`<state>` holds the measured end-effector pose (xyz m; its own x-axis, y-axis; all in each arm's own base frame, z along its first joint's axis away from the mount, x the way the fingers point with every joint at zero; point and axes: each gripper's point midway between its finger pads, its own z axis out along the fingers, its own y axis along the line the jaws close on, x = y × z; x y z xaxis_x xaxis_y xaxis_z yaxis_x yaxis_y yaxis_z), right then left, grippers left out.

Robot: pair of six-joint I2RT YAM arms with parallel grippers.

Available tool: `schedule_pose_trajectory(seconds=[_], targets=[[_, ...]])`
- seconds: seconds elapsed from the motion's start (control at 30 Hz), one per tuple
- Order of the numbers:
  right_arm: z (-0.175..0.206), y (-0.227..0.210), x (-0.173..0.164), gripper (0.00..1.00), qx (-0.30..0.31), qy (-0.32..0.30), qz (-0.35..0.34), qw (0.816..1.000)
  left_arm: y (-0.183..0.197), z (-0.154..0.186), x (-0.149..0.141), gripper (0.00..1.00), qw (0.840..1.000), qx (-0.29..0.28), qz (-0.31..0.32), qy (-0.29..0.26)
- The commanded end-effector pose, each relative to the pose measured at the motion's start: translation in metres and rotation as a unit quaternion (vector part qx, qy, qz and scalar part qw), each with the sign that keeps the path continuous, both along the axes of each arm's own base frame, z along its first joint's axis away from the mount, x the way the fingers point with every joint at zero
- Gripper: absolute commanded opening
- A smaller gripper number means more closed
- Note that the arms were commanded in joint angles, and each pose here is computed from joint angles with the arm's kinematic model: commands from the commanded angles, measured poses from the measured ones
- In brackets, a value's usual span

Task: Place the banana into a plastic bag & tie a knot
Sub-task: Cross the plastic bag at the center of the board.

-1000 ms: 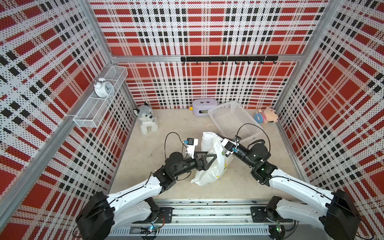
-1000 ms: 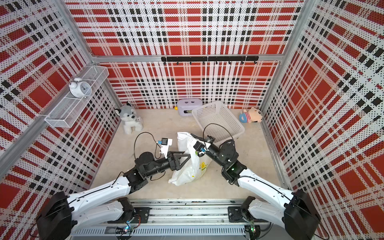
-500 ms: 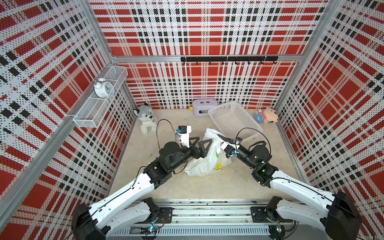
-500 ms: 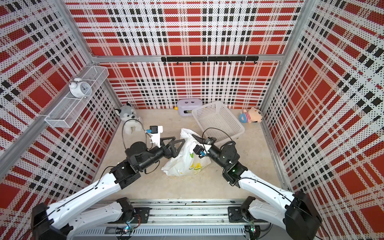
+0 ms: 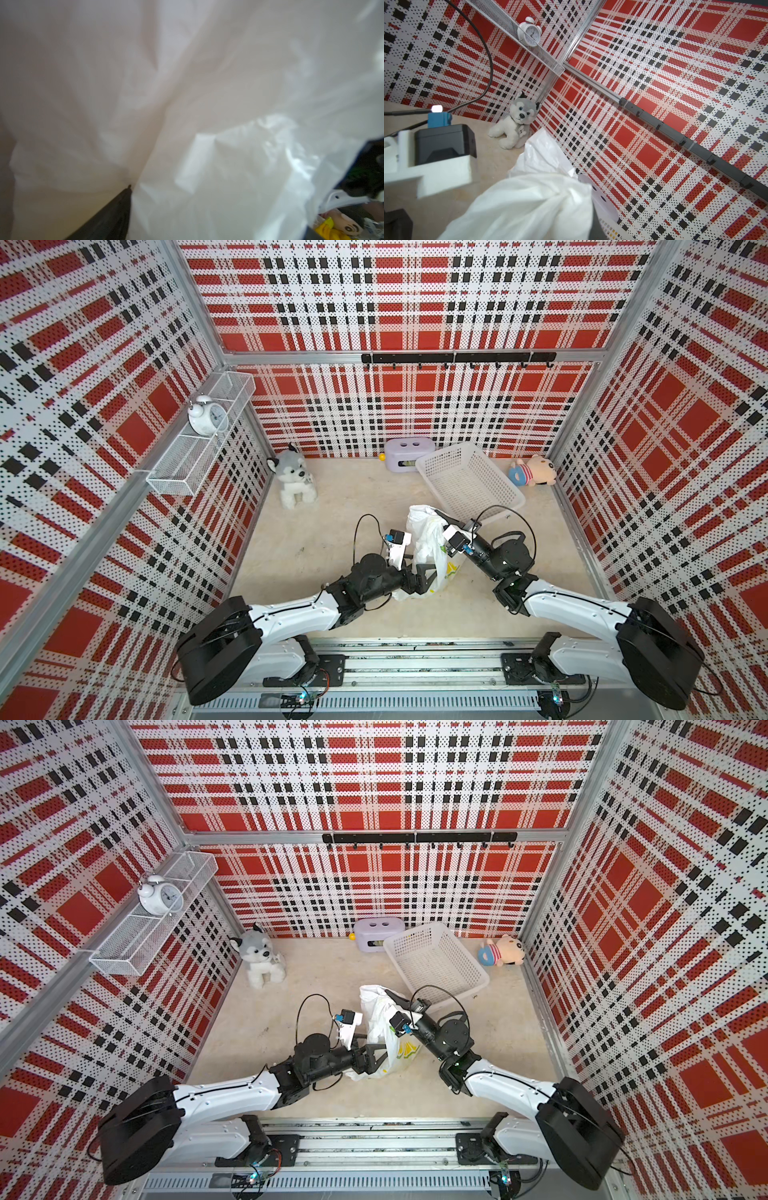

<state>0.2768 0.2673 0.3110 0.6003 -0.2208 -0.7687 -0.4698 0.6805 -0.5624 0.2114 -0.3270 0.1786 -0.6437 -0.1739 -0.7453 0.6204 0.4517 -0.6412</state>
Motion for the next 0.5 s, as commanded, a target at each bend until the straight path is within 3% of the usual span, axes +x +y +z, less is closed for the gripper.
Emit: schedule_pose_trajectory(seconds=[0.0,0.07,0.13,0.37,0.47], targets=[[0.022,-0.011,-0.009,0.0,0.076,-0.024,0.016,0.997,-0.018,0.036,-0.021,0.92,0.993,-0.103,-0.049,-0.019],[0.018,-0.011,-0.009,0.0,0.078,-0.02,0.015,0.997,-0.015,0.052,-0.033,0.9,0.988,-0.142,-0.066,-0.02],[0.013,-0.014,-0.009,0.0,0.077,-0.021,0.005,0.997,0.001,0.066,-0.03,0.89,0.987,-0.153,-0.038,-0.018],[0.006,-0.013,-0.009,0.0,0.035,-0.044,-0.013,0.998,0.04,0.125,-0.001,0.89,0.995,-0.044,0.072,-0.057],[0.009,-0.012,-0.009,0.0,0.016,-0.059,-0.019,0.998,0.056,0.16,0.021,0.83,0.991,-0.017,0.11,-0.072]])
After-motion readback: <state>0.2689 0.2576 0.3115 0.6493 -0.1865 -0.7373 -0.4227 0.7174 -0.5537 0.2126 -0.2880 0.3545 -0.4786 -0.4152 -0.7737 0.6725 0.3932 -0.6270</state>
